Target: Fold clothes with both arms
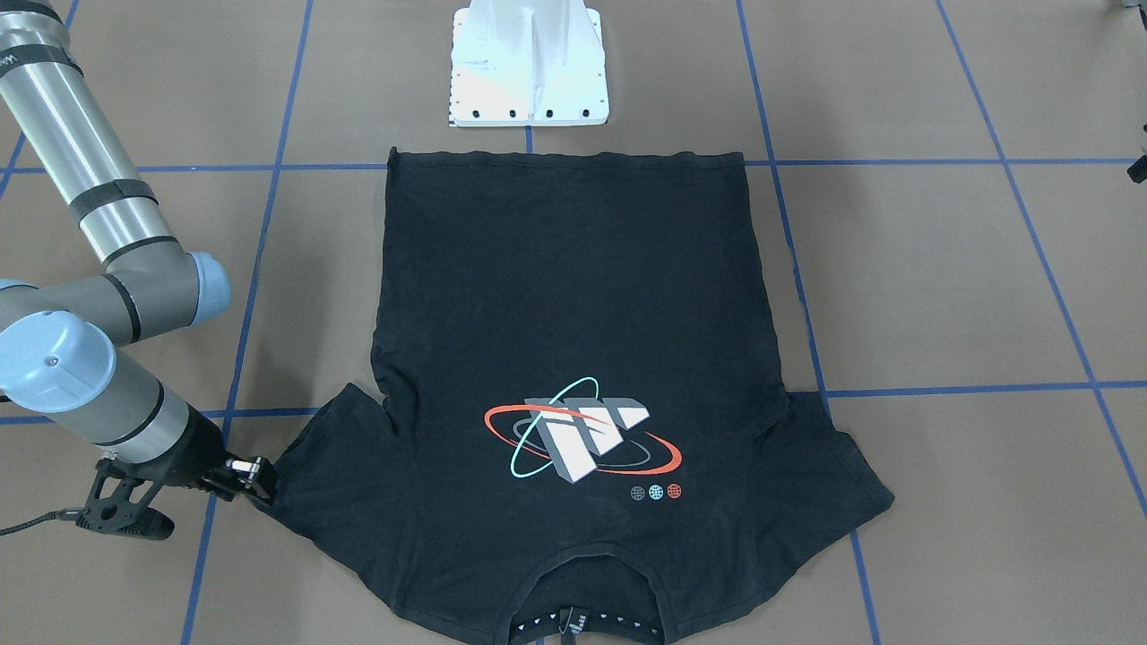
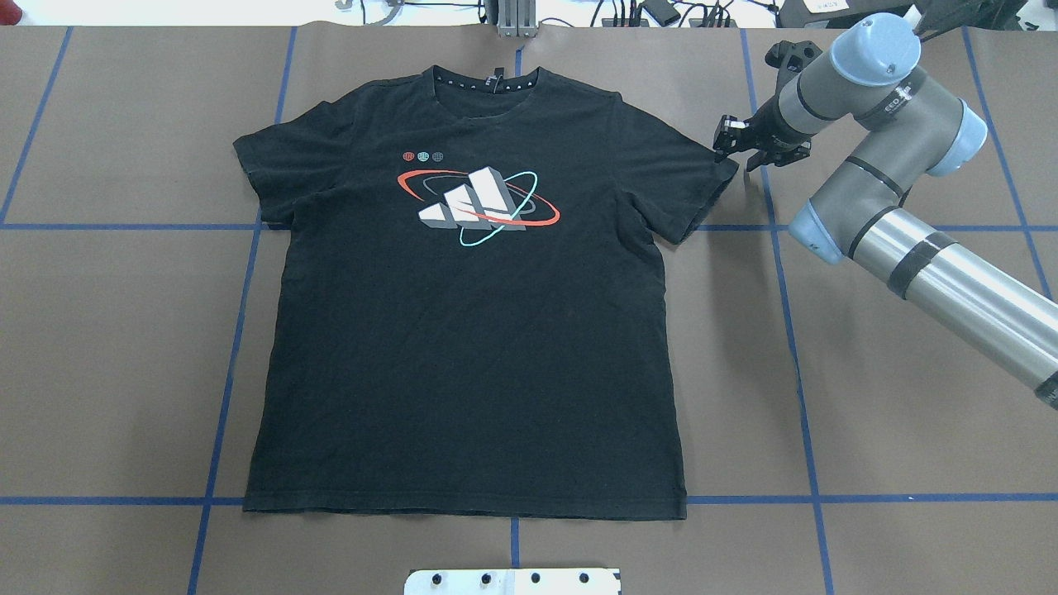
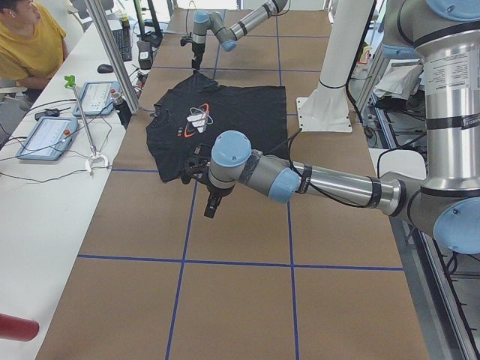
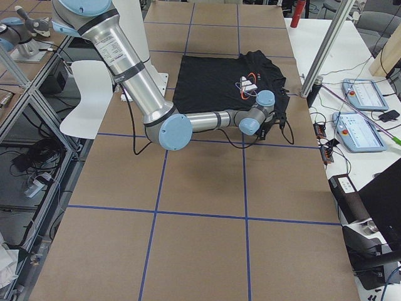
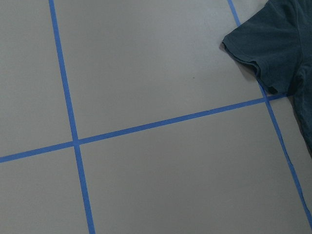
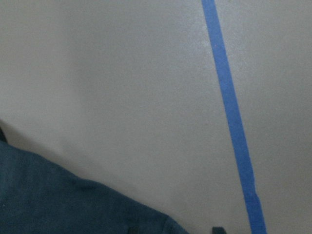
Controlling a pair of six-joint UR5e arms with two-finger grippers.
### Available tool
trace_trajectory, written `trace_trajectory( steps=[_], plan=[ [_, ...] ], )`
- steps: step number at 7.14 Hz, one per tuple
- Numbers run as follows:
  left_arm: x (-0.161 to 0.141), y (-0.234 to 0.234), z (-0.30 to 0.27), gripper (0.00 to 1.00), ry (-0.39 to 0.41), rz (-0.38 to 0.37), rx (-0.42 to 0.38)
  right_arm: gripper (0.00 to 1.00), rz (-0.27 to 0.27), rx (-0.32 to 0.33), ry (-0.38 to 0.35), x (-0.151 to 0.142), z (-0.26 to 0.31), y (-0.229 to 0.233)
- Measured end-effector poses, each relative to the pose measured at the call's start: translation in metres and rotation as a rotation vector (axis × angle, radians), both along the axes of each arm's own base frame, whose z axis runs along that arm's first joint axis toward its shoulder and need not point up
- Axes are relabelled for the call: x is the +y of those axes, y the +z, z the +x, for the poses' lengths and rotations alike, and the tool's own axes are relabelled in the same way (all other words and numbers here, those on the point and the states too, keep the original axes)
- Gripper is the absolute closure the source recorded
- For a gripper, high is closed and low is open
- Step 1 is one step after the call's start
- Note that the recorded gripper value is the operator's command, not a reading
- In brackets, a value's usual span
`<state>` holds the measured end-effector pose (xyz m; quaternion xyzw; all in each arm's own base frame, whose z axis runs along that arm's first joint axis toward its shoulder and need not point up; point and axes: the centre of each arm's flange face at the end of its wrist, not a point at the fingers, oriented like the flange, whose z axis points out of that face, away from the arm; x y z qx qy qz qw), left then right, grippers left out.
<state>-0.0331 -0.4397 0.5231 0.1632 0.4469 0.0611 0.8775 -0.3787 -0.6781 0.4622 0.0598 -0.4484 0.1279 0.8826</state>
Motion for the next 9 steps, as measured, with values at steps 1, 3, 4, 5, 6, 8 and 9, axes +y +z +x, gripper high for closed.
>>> trace_trajectory(
  steps=[1, 3, 4, 5, 6, 8, 9],
  plan=[
    [0.0, 0.0, 0.0, 0.0, 0.0, 0.0, 0.0, 0.42, 0.002, 0.001, 0.002, -0.0003, 0.0, -0.0003],
    [0.0001, -0.0001, 0.0001, 0.0, 0.001, 0.0, 0.001, 0.56, 0.004, 0.004, 0.004, -0.0005, -0.0003, -0.0006],
    [0.0001, -0.0002, 0.0001, 0.0, 0.001, 0.0, 0.002, 0.56, 0.005, 0.005, 0.006, -0.0007, -0.0011, -0.0013],
    [0.0001, -0.0002, 0.0002, 0.0, 0.002, 0.0, 0.003, 0.56, 0.006, 0.007, 0.008, -0.0005, -0.0018, -0.0013],
    [0.0002, -0.0003, 0.0002, 0.0, 0.002, 0.0, 0.004, 0.55, 0.007, 0.009, 0.008, 0.0, -0.0025, -0.0006],
    [0.0002, -0.0003, 0.0003, 0.0, 0.002, 0.0, 0.004, 0.49, 0.006, 0.011, 0.007, 0.0013, -0.0033, 0.0017],
    [0.0002, -0.0004, 0.0003, 0.0, 0.002, 0.0, 0.005, 0.49, 0.005, 0.012, 0.007, 0.0016, -0.0034, 0.0022]
  ],
)
